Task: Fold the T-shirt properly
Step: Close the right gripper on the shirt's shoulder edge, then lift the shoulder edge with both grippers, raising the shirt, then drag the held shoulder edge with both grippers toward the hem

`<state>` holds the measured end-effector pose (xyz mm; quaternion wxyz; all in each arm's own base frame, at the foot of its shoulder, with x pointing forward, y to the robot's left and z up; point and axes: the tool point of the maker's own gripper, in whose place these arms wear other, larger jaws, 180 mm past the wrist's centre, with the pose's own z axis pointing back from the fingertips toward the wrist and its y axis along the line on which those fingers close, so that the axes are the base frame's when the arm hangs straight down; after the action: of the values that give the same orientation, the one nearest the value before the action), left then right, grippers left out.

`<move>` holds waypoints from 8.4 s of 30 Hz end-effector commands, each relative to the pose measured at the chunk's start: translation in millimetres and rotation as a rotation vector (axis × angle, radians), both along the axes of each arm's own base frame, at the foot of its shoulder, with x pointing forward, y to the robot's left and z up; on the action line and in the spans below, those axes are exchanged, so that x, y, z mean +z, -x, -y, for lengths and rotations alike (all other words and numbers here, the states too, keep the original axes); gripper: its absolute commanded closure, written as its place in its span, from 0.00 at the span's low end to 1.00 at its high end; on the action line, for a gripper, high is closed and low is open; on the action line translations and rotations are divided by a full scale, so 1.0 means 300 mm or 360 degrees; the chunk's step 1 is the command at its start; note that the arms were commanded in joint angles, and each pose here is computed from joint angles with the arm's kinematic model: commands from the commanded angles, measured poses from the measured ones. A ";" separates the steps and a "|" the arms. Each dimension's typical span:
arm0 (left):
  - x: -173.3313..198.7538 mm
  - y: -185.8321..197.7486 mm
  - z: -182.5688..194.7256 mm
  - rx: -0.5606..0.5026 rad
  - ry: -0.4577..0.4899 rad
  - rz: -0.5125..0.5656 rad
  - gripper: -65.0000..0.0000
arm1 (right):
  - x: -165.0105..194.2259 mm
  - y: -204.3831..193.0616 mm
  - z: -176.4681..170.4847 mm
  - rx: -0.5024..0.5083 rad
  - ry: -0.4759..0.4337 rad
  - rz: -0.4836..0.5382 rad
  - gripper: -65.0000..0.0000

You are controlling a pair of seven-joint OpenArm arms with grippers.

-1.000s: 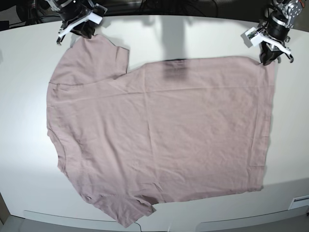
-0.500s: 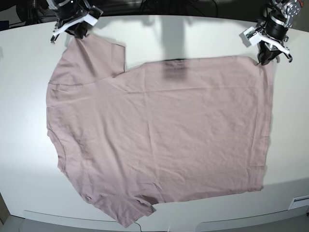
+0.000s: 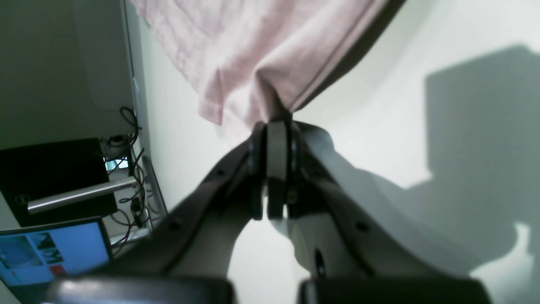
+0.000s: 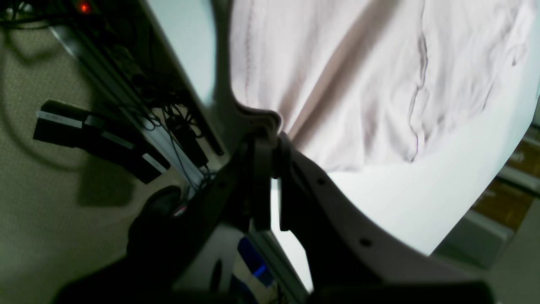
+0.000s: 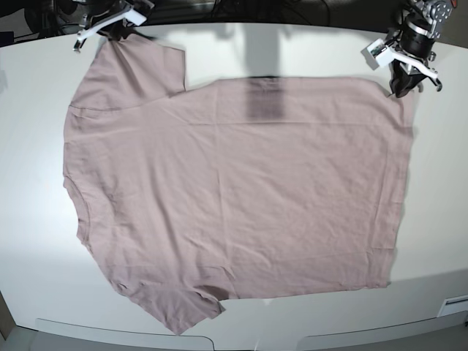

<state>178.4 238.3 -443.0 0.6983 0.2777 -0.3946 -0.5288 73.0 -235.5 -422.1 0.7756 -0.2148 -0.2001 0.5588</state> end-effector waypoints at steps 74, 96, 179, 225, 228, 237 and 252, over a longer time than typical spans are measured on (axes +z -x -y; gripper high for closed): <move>0.269 -0.183 -0.080 0.0010 -0.0229 0.0383 1.00 | 0.182 -0.510 -0.094 -0.0570 -0.0494 0.0587 1.00; 0.310 -0.260 -0.098 0.0107 -0.0140 0.0453 1.00 | 0.178 -0.540 -0.190 -0.0708 -0.0737 0.0588 1.00; 0.244 -0.528 -0.107 0.0325 0.0343 0.0299 1.00 | 0.324 -0.792 -0.105 -0.1436 -0.1845 0.0642 1.00; 0.242 -0.689 -0.089 0.0387 0.0526 0.0286 1.00 | 0.462 -0.914 -0.065 -0.1170 -0.1708 0.0850 1.00; 0.230 -0.684 -0.099 0.0399 0.0518 0.0272 1.00 | 0.467 -0.913 -0.044 -0.1157 -0.1668 0.0859 1.00; 0.158 -0.654 -0.141 0.0415 0.0507 0.0220 1.00 | 0.473 -0.914 -0.043 -0.1118 -0.1652 0.0850 1.00; 0.206 -0.689 -0.017 0.0227 0.0703 0.0351 0.75 | 0.471 -0.913 -0.046 -0.1112 -0.1650 0.0842 1.00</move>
<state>373.1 236.2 -400.6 0.7480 0.1866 -0.5334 -0.3480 339.8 -220.7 -298.0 0.8546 0.0059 -0.5185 0.0287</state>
